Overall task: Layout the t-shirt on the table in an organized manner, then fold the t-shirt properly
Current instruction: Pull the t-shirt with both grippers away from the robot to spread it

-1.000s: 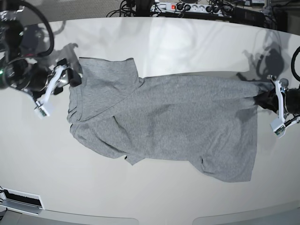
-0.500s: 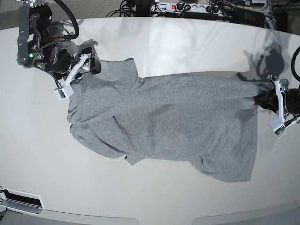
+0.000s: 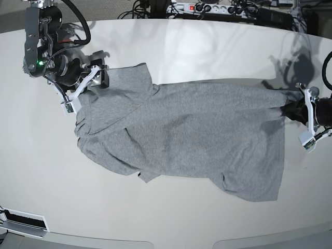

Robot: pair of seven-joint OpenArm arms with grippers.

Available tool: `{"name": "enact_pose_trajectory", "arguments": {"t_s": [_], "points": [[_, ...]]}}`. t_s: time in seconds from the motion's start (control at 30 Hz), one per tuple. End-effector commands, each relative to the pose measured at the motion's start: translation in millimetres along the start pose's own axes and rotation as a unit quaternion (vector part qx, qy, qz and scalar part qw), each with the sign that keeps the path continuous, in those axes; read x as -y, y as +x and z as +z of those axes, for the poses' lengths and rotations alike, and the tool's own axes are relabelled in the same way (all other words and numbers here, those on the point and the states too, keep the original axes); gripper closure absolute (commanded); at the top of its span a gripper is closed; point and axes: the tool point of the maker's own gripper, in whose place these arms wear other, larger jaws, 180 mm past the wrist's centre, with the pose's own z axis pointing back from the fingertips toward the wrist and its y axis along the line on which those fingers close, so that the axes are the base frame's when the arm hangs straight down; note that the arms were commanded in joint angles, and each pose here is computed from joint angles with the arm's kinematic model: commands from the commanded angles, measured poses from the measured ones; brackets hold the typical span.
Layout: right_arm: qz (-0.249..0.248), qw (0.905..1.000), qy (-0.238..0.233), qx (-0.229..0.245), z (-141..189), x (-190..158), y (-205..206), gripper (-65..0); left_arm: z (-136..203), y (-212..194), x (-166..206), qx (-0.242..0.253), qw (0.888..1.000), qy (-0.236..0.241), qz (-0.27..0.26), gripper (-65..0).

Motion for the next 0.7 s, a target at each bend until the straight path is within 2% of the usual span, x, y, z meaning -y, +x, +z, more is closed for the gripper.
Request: {"name": "enact_pose_trajectory", "arguments": {"t_s": [0.0, 0.03, 0.13, 0.17, 0.2, 0.27, 0.47, 0.53, 0.67], "points": [[0.009, 0.9999, 0.008, -0.008, 0.2, -4.6, -3.9, -39.5, 11.7, 11.8, -9.7, 0.017, 1.000, 0.014, -0.007, 0.0], [0.021, 0.9995, 0.022, -0.007, -0.5, -10.9, -4.7, -32.7, 11.6, 11.9, -9.6, 0.018, 1.000, 0.014, -0.007, 0.0], [0.063, 0.9941, 0.089, -0.001, 2.9, -34.0, -3.9, -3.6, 11.1, 12.4, -9.2, 0.019, 1.000, 0.013, -0.006, 0.0], [0.078, 0.9900, 0.117, 0.000, 5.9, -42.6, -1.9, 0.0, 11.2, 12.3, -9.3, 0.018, 1.000, 0.013, -0.007, 0.0], [0.091, 0.9850, 0.147, 0.000, 10.0, -50.7, 0.4, 0.0, 11.3, 12.2, -9.4, 0.018, 1.000, 0.013, -0.007, 0.0], [0.082, 0.9800, 0.182, 0.003, 18.9, -58.8, 11.5, 0.0, 11.4, 11.9, -9.5, 0.017, 1.000, 0.013, -0.007, 0.0], [0.134, 0.9633, 0.232, 0.010, 65.9, -65.1, 39.8, 0.0, 11.3, 11.8, -7.8, 0.017, 1.000, 0.009, -0.010, 0.0], [0.158, 0.9570, 0.243, 0.002, 81.5, -66.8, 38.3, 0.0, 11.6, 14.6, 0.2, 0.025, 0.999, -0.013, -0.016, 0.0], [0.197, 0.9461, 0.257, 0.000, 105.6, -75.1, 34.7, 0.0, 14.6, 16.6, 27.9, 0.027, 0.995, -0.090, 0.023, 0.0]]}}
